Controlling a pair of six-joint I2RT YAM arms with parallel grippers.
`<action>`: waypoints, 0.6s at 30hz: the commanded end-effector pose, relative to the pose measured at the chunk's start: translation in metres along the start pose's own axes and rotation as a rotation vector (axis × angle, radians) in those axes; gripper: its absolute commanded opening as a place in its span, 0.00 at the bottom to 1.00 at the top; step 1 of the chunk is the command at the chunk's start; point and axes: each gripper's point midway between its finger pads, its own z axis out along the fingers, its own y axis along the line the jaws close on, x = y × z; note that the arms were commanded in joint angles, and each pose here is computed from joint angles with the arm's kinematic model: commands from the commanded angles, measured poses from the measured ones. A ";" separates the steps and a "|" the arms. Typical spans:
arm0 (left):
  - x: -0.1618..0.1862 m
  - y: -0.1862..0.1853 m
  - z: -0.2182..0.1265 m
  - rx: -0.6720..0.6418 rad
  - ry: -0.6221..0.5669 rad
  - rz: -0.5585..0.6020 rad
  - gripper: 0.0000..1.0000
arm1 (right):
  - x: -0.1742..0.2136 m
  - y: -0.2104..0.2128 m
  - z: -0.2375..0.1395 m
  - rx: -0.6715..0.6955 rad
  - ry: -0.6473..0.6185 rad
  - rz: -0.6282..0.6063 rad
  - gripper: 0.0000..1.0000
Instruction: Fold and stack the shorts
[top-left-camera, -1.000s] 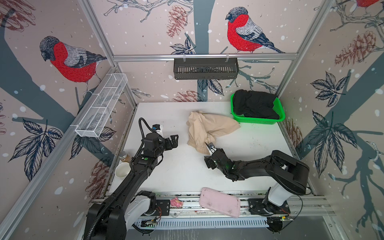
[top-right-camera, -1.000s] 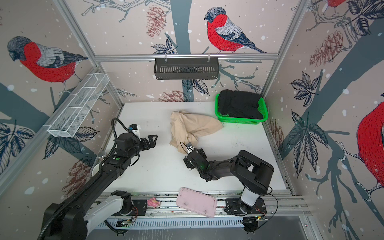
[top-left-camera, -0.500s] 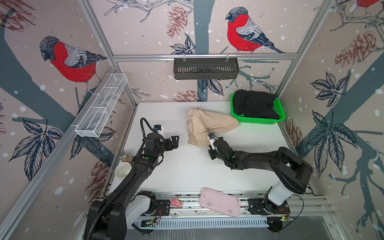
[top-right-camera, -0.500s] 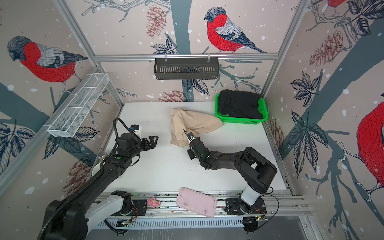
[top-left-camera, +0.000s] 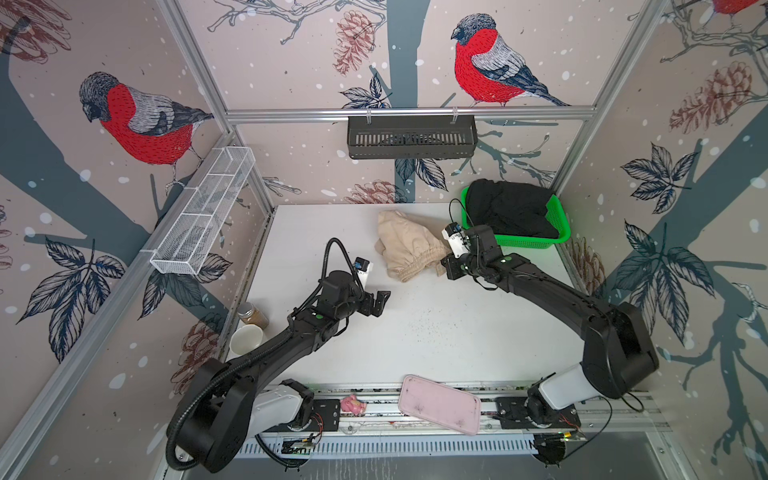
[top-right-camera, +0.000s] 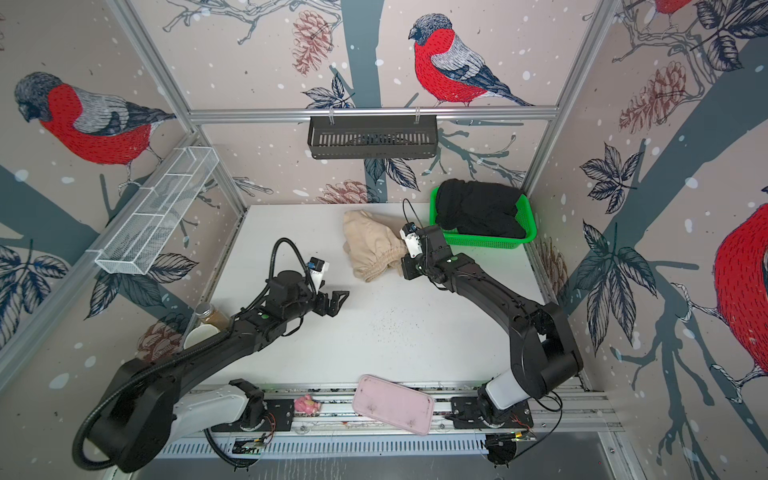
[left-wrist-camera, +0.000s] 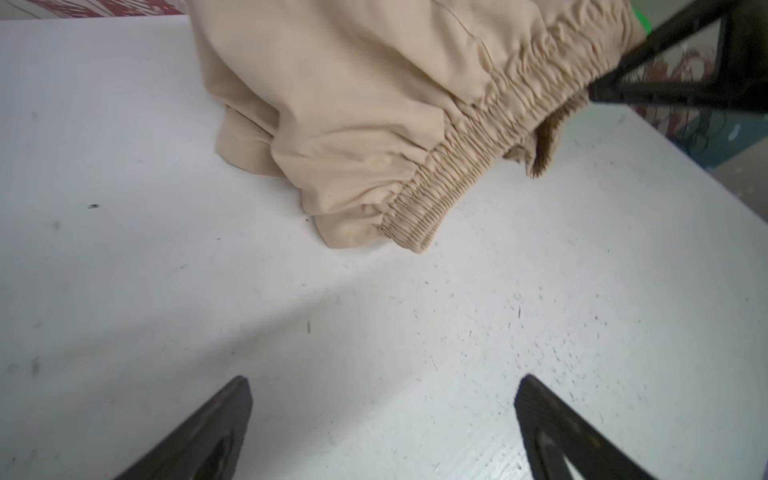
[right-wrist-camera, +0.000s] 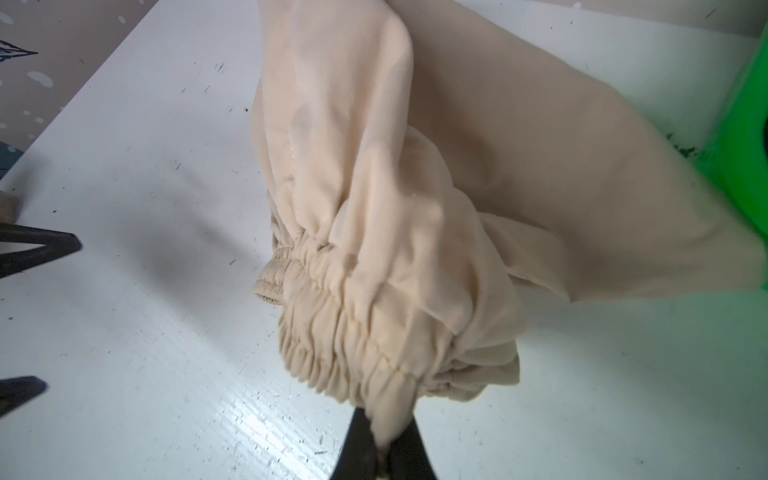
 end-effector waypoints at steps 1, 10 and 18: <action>-0.014 -0.006 0.016 -0.029 -0.042 0.184 0.99 | 0.003 0.017 -0.003 -0.142 0.021 0.012 0.01; -0.015 -0.016 0.058 -0.104 -0.010 0.327 0.99 | -0.004 0.022 -0.013 -0.250 -0.040 0.042 0.01; -0.023 0.004 0.090 -0.235 0.012 0.333 0.96 | -0.007 0.031 -0.025 -0.324 -0.079 0.037 0.01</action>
